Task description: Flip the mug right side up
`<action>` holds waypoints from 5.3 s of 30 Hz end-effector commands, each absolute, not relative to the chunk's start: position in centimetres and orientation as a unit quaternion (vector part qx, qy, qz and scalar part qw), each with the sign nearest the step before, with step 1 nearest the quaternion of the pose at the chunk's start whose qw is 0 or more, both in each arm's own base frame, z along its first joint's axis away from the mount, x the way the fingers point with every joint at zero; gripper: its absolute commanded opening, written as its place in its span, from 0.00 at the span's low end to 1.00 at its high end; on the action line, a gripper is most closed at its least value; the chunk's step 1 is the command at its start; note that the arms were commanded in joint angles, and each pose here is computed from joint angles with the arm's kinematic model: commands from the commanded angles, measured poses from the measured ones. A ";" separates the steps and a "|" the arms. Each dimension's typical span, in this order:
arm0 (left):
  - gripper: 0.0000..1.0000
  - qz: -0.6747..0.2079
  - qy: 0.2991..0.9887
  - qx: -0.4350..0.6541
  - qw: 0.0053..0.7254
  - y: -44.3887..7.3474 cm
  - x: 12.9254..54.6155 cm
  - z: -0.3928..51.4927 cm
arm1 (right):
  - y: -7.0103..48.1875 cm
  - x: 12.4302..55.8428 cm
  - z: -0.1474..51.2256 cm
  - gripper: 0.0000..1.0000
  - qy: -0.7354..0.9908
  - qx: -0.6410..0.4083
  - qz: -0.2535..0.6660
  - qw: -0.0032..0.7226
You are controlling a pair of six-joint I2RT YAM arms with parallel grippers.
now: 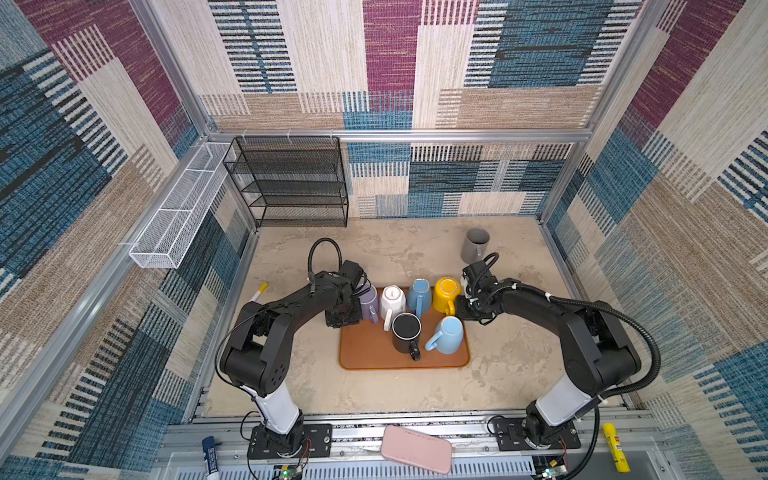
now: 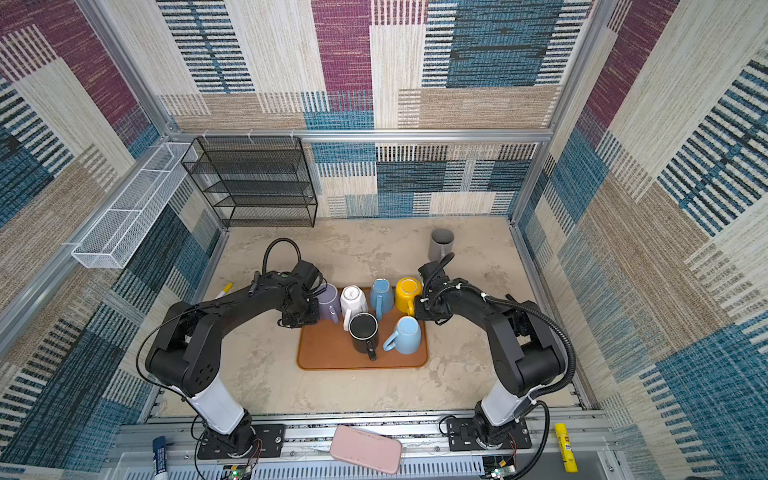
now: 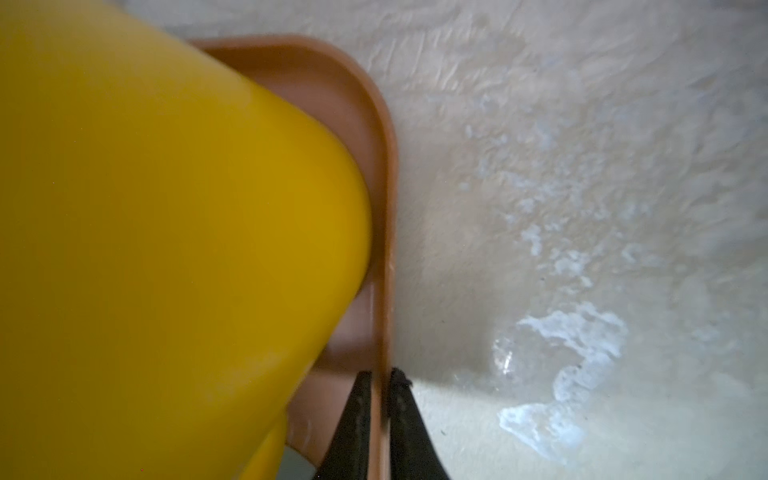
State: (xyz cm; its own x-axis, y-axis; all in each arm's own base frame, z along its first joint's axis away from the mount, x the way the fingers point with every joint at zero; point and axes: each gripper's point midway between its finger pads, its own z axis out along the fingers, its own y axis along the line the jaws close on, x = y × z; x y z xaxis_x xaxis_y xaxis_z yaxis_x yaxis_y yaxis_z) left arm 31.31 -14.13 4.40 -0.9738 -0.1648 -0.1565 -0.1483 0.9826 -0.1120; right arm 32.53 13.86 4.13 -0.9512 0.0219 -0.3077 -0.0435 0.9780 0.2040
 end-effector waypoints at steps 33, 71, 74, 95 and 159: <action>0.41 -0.102 0.956 -0.053 0.269 -13.4 35.7 16.0 | 18.9 33.3 13.0 0.42 0.962 -0.036 0.155 0.221; 0.34 -0.147 0.935 -0.031 0.320 -14.6 36.2 18.5 | 18.2 35.3 8.7 0.26 0.979 -0.034 0.066 0.192; 0.34 -0.147 0.935 -0.033 0.321 -14.5 36.1 18.5 | 18.1 35.5 8.8 0.24 0.978 -0.037 0.060 0.196; 0.34 -0.167 0.929 -0.029 0.330 -15.0 36.1 19.2 | 18.3 36.7 11.3 0.00 0.969 -0.059 0.060 0.234; 0.43 -0.562 0.690 0.159 0.427 -28.1 35.8 34.9 | 28.2 36.7 38.8 0.00 0.665 -0.252 0.527 0.465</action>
State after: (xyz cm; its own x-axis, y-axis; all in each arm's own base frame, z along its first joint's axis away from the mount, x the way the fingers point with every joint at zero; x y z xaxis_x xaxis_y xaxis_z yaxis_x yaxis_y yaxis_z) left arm 36.12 -27.66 32.65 -0.6331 -0.2342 -0.7378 0.6356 0.3867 -0.6682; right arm 37.55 27.84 35.42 -0.5322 0.1133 -0.8390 -0.7490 0.3988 0.5290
